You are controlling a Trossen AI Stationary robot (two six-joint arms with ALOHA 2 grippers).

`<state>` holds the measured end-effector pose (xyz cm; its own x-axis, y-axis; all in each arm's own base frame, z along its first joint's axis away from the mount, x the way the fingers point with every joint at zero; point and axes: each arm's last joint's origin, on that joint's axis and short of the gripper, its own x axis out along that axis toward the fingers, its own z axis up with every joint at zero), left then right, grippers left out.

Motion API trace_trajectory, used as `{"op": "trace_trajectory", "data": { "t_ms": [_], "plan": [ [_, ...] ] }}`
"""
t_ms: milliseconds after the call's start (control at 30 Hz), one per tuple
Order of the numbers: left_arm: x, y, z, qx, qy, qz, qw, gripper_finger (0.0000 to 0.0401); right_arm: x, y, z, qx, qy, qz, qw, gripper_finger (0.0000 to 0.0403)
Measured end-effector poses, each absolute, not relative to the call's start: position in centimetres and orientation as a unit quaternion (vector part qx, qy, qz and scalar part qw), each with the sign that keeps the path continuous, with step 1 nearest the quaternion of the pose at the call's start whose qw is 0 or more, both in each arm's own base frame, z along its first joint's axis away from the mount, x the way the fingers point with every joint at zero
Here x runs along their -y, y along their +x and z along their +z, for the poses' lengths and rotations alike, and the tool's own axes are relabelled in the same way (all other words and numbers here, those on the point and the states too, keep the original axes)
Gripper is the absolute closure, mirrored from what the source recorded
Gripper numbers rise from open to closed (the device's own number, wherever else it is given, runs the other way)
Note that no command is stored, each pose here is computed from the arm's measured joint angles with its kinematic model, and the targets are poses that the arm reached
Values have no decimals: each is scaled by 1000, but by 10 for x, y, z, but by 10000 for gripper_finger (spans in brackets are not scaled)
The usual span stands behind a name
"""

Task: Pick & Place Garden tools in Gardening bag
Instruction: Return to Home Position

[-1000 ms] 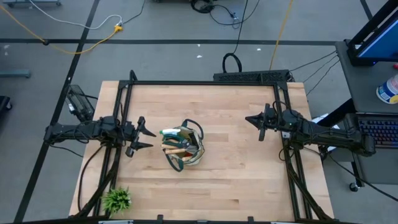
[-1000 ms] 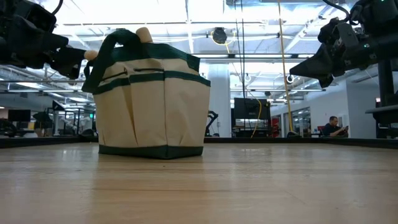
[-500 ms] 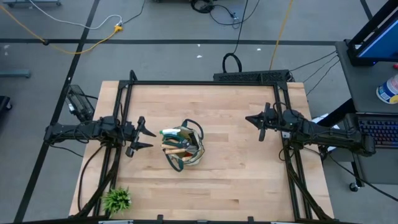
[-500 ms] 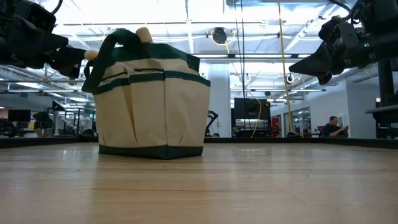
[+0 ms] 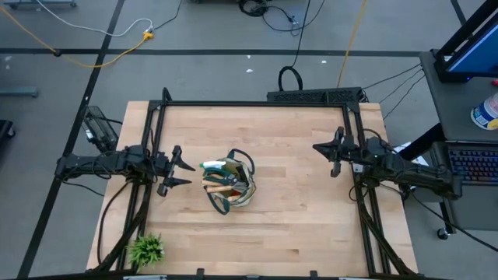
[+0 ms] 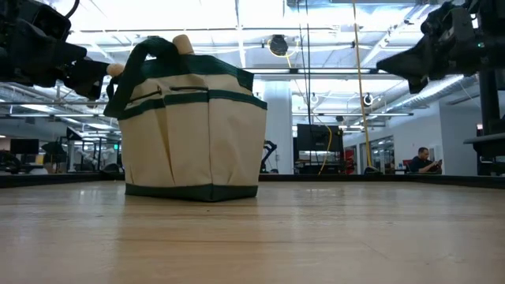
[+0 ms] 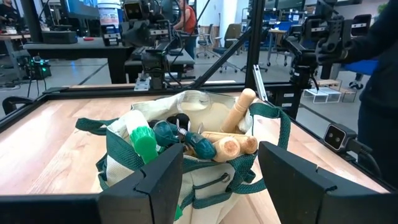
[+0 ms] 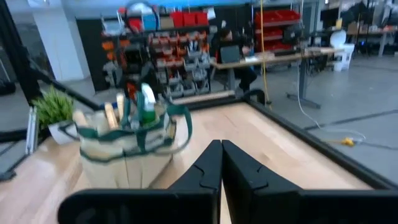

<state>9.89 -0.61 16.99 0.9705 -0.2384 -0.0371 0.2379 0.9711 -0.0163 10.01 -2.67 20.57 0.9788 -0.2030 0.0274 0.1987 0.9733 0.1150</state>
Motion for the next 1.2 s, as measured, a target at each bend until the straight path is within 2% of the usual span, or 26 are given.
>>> {"op": "trace_trajectory", "data": {
  "t_ms": [400, 633, 1200],
  "plan": [
    [6, 99, 170, -19, -6, -120, 993, 185, 29, 96, 198, -23, 23, -155, 987, 403],
    [6, 99, 170, -20, -6, -120, 993, 185, 29, 96, 197, -18, 72, -155, 985, 403],
    [6, 99, 170, -20, -6, -120, 993, 185, 29, 96, 197, -17, 75, -155, 985, 403]
  ]
}}
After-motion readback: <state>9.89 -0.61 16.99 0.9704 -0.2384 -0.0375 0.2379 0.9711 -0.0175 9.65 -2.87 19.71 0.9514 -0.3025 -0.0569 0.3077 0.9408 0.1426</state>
